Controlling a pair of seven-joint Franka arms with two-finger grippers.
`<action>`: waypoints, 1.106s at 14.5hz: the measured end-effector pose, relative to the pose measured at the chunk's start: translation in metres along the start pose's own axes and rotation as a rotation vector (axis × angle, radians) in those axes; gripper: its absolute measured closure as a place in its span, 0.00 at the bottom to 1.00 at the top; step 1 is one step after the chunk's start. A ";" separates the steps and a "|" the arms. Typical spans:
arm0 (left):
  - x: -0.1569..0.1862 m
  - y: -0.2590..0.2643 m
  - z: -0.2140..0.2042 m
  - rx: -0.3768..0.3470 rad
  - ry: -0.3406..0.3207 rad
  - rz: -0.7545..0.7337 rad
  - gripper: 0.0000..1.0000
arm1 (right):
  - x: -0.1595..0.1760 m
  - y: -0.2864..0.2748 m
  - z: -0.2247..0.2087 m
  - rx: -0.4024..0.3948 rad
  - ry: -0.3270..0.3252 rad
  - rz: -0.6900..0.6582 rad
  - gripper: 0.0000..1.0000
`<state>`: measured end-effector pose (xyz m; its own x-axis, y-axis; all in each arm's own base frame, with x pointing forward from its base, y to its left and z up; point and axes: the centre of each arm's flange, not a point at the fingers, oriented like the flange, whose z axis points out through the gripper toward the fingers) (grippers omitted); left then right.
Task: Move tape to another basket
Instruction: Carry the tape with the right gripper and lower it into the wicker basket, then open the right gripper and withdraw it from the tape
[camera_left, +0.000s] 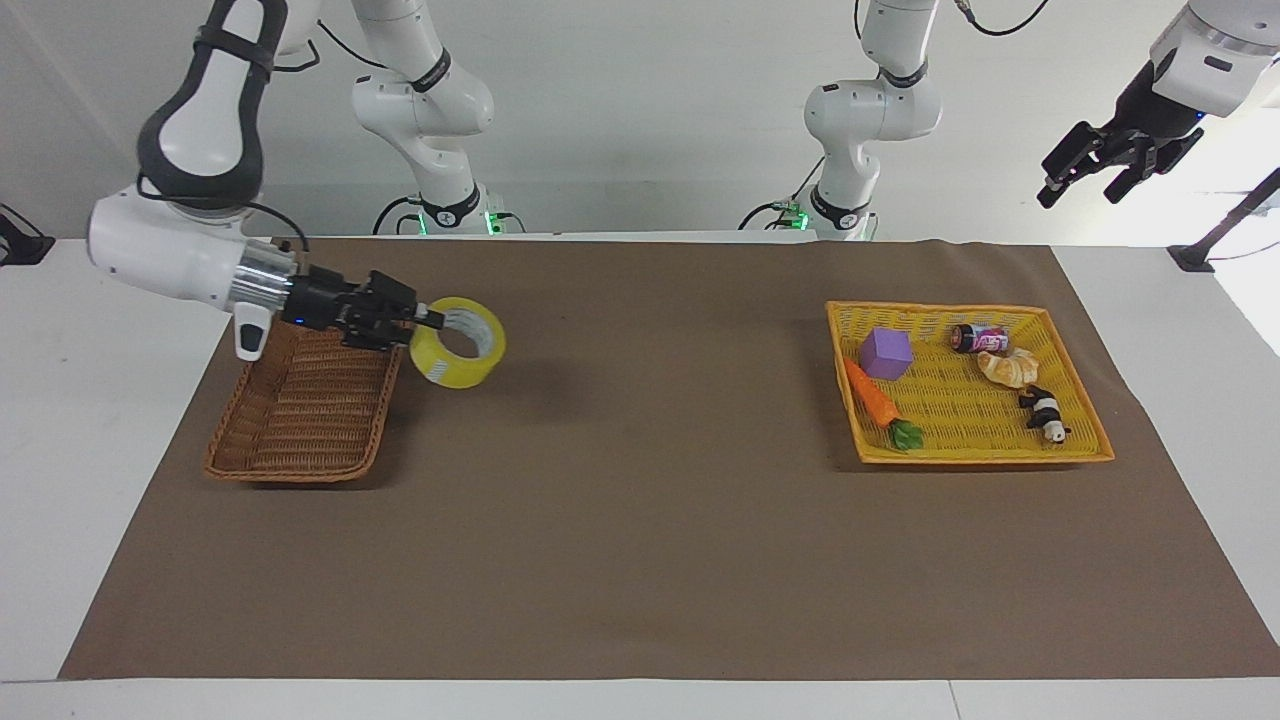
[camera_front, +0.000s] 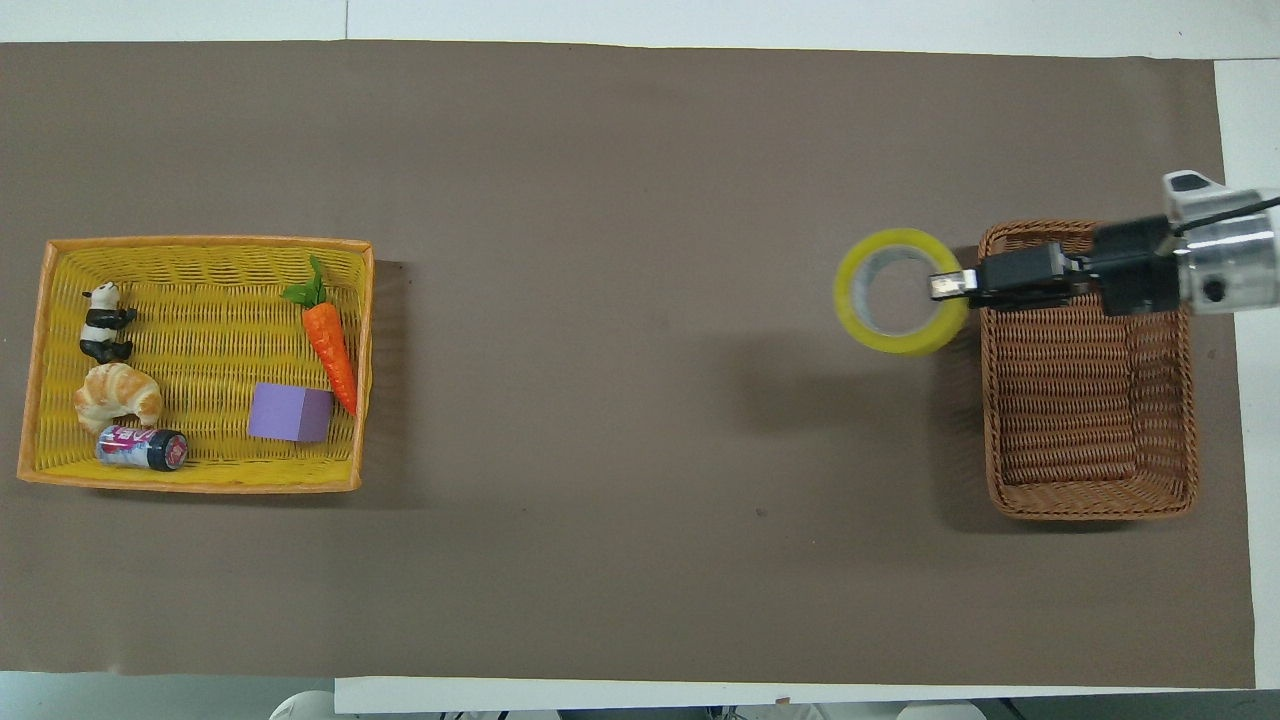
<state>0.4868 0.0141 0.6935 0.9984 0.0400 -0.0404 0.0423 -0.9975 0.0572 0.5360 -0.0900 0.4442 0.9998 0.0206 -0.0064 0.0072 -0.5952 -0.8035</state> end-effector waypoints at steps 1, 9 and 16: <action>0.000 0.001 0.001 0.000 -0.002 0.002 0.00 | -0.011 0.022 -0.023 -0.030 0.004 -0.015 0.46; 0.002 -0.002 -0.005 0.053 0.040 -0.002 0.00 | -0.048 0.125 -0.058 -0.095 -0.048 -0.077 0.46; 0.013 0.009 -0.003 0.100 0.093 0.023 0.00 | -0.066 0.189 -0.064 -0.086 -0.055 -0.111 0.46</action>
<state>0.5006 0.0059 0.6964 0.9984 0.0181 0.0531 0.0203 -0.9989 -0.0425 0.4723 -0.2551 0.3313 0.9901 0.1326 0.0451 0.1215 -0.6531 -0.7475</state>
